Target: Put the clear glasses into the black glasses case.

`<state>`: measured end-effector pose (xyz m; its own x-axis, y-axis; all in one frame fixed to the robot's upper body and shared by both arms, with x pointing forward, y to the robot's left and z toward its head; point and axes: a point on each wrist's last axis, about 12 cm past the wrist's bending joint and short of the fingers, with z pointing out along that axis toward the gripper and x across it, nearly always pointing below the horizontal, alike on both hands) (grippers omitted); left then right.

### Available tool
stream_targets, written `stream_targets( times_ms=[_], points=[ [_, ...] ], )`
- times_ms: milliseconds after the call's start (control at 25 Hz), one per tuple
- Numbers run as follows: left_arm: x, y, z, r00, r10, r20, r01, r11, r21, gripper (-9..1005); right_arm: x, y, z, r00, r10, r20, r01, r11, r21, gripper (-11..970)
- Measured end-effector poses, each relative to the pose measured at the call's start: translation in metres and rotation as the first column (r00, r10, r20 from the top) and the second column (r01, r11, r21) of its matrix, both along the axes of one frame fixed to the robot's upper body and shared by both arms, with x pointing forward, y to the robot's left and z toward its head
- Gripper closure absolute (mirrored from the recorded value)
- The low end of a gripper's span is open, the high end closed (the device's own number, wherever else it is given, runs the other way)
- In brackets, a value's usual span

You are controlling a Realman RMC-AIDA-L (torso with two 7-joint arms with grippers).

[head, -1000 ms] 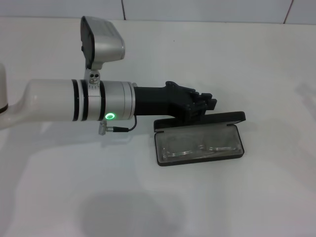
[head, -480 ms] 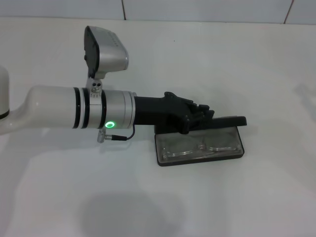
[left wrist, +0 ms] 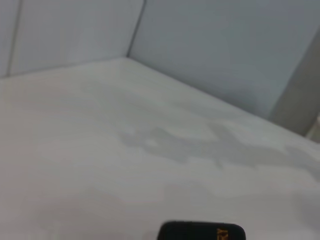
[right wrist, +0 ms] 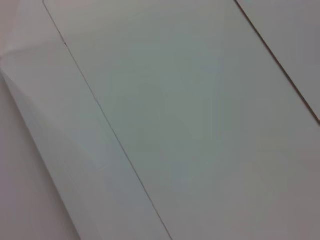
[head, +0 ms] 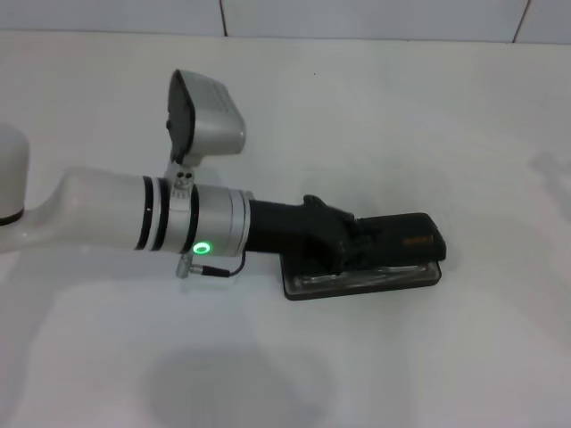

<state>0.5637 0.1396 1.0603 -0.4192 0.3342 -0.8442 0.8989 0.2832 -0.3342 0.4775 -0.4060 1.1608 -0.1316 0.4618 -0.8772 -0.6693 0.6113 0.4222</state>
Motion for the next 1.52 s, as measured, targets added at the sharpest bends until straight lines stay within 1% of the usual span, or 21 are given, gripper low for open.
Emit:
stream_targets(
  times_ms=[200, 360, 440, 520, 600, 640, 720, 800, 840, 880, 920, 960, 1000, 1040, 1080, 1240, 1320, 1440, 1520],
  points=[
    [-0.005, -0.004, -0.002, 0.999, -0.053, 0.004, 0.053, 0.998, 0.026, 786, 0.0, 0.001, -0.002, 1.0, 0.002, 0.001, -0.002, 1.0, 0.007, 816],
    [-0.007, -0.005, 0.003, 0.996, -0.088, 0.015, 0.088, 0.996, 0.004, 780, -0.001, 0.001, -0.003, 1.0, 0.005, 0.001, -0.005, 1.0, 0.008, 816],
    [-0.008, -0.008, 0.012, 0.991, -0.124, 0.041, 0.125, 0.992, -0.03, 777, -0.003, 0.0, -0.003, 1.0, 0.0, -0.001, 0.0, 1.0, 0.008, 816],
    [-0.01, -0.011, 0.024, 0.985, -0.159, 0.074, 0.164, 0.983, -0.078, 774, -0.007, -0.003, -0.004, 1.0, -0.001, -0.004, 0.001, 1.0, 0.004, 816],
    [-0.013, -0.011, 0.041, 0.978, -0.185, 0.095, 0.198, 0.968, -0.152, 771, -0.009, -0.004, -0.004, 1.0, 0.008, -0.006, -0.008, 1.0, -0.004, 816],
    [-0.016, -0.008, 0.05, 0.976, -0.193, 0.098, 0.209, 0.959, -0.189, 769, -0.01, -0.003, -0.004, 1.0, 0.023, -0.002, -0.023, 1.0, -0.017, 815],
    [-0.02, 0.005, 0.067, 0.975, -0.196, 0.107, 0.218, 0.941, -0.259, 766, -0.009, 0.003, -0.004, 0.997, 0.075, 0.011, -0.074, 0.996, -0.052, 815],
    [-0.027, 0.025, 0.084, 0.969, -0.215, 0.125, 0.245, 0.911, -0.331, 763, -0.009, 0.014, -0.005, 0.988, 0.154, 0.028, -0.15, 0.984, -0.099, 785],
    [-0.03, 0.035, 0.089, 0.966, -0.22, 0.138, 0.255, 0.898, -0.359, 741, -0.009, 0.02, -0.005, 0.979, 0.201, 0.033, -0.195, 0.973, -0.125, 770],
    [-0.035, 0.048, 0.097, 0.96, -0.229, 0.162, 0.276, 0.876, -0.397, 719, -0.008, 0.026, -0.006, 0.969, 0.245, 0.038, -0.237, 0.96, -0.15, 755],
    [-0.039, 0.06, 0.101, 0.957, -0.221, 0.185, 0.281, 0.86, -0.426, 697, -0.007, 0.033, -0.007, 0.956, 0.289, 0.04, -0.279, 0.945, -0.172, 739],
    [-0.043, 0.071, 0.104, 0.954, -0.212, 0.21, 0.287, 0.845, -0.452, 675, -0.004, 0.049, -0.01, 0.923, 0.381, 0.045, -0.364, 0.908, -0.208, 724],
    [-0.046, 0.078, 0.104, 0.954, -0.202, 0.223, 0.286, 0.837, -0.465, 653, -0.004, 0.049, -0.01, 0.923, 0.381, 0.045, -0.364, 0.908, -0.208, 709],
    [-0.05, 0.088, 0.105, 0.954, -0.182, 0.24, 0.28, 0.829, -0.484, 632, -0.003, 0.06, -0.013, 0.9, 0.434, 0.048, -0.414, 0.882, -0.223, 694],
    [-0.054, 0.098, 0.104, 0.956, -0.157, 0.247, 0.264, 0.828, -0.495, 610, -0.002, 0.068, -0.016, 0.88, 0.473, 0.047, -0.451, 0.862, -0.232, 656],
    [-0.062, 0.12, 0.095, 0.971, -0.097, 0.218, 0.195, 0.85, -0.489, 522, 0.005, 0.099, -0.023, 0.798, 0.601, 0.051, -0.571, 0.779, -0.257, 504],
    [-0.067, 0.13, 0.091, 0.975, -0.081, 0.206, 0.172, 0.861, -0.478, 434, 0.007, 0.111, -0.022, 0.762, 0.644, 0.066, -0.61, 0.748, -0.26, 444],
    [-0.073, 0.138, 0.086, 0.98, -0.071, 0.187, 0.152, 0.87, -0.468, 302, 0.009, 0.122, -0.021, 0.725, 0.684, 0.084, -0.648, 0.717, -0.257, 377],
    [-0.075, 0.141, 0.084, 0.981, -0.067, 0.182, 0.146, 0.875, -0.462, 292, 0.01, 0.126, -0.02, 0.713, 0.695, 0.09, -0.658, 0.708, -0.257, 333]
  ],
)
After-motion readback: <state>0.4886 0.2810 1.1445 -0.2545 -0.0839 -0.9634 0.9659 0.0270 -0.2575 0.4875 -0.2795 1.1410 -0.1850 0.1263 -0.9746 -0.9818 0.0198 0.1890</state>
